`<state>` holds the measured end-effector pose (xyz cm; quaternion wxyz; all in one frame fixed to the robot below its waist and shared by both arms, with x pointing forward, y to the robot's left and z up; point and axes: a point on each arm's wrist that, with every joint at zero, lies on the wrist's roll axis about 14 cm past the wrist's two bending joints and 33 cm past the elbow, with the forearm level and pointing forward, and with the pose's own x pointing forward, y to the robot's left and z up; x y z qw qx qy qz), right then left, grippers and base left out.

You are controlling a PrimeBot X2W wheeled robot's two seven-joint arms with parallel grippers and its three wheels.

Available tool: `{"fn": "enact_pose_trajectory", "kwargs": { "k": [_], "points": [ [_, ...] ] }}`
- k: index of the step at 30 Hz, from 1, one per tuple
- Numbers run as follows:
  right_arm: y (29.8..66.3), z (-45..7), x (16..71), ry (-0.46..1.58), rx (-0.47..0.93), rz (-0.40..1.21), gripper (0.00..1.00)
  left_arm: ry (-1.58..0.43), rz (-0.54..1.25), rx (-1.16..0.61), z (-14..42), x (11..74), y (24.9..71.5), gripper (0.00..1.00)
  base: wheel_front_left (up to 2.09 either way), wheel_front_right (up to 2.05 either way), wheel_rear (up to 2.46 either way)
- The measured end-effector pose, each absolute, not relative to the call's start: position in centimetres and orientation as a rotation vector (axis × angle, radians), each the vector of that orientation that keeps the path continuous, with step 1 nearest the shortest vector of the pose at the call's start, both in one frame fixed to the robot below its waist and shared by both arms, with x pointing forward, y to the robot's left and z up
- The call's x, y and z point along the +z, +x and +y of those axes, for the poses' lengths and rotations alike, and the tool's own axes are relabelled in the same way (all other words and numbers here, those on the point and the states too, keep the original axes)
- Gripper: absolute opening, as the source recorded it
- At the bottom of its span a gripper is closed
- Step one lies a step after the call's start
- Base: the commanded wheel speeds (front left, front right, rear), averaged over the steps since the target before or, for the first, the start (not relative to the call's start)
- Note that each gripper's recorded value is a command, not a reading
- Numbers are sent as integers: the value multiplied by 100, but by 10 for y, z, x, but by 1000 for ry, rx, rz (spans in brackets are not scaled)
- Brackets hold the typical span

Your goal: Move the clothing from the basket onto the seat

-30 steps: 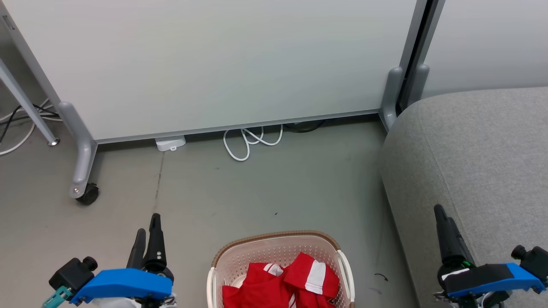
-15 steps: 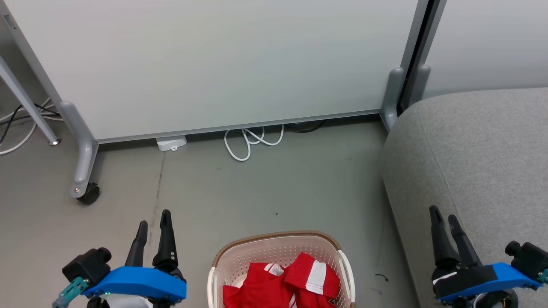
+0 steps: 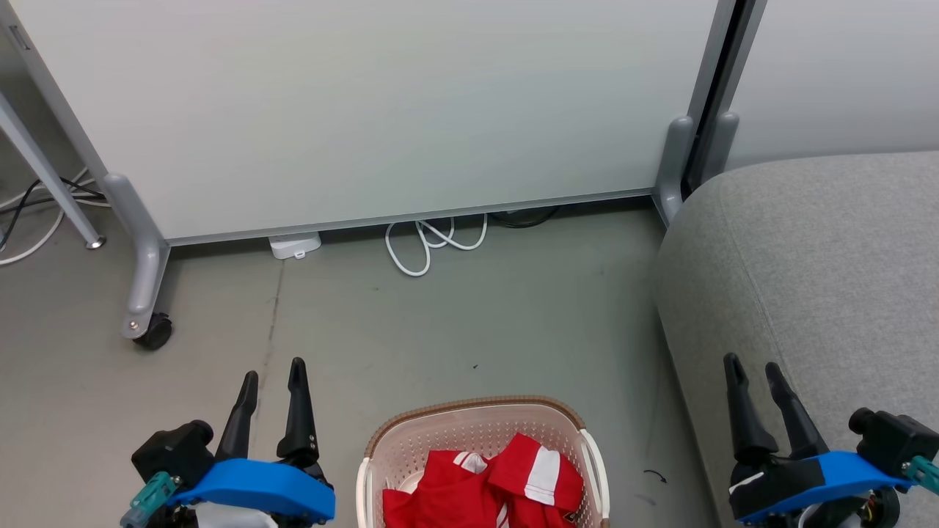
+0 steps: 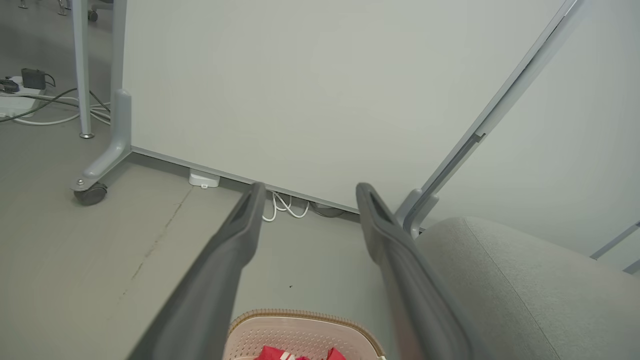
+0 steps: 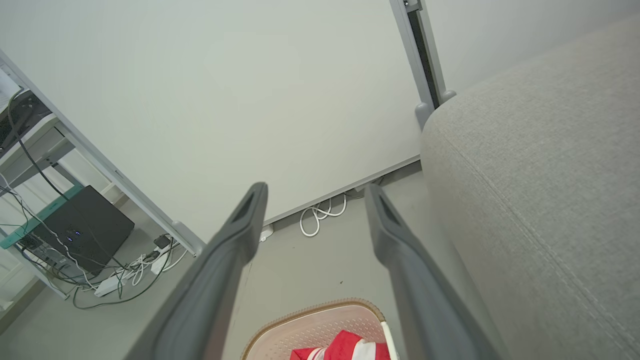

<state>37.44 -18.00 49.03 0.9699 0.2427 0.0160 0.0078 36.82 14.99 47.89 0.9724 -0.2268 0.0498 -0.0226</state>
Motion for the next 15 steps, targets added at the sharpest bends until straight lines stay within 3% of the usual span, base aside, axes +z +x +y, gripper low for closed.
{"fn": "enact_pose_trajectory", "kwargs": {
  "k": [15],
  "points": [
    [375, -173, 497, 338, 52, 3, 100, -333, 68, -60, 147, 482, 368, 100, 0, 0, 0]
  ]
}}
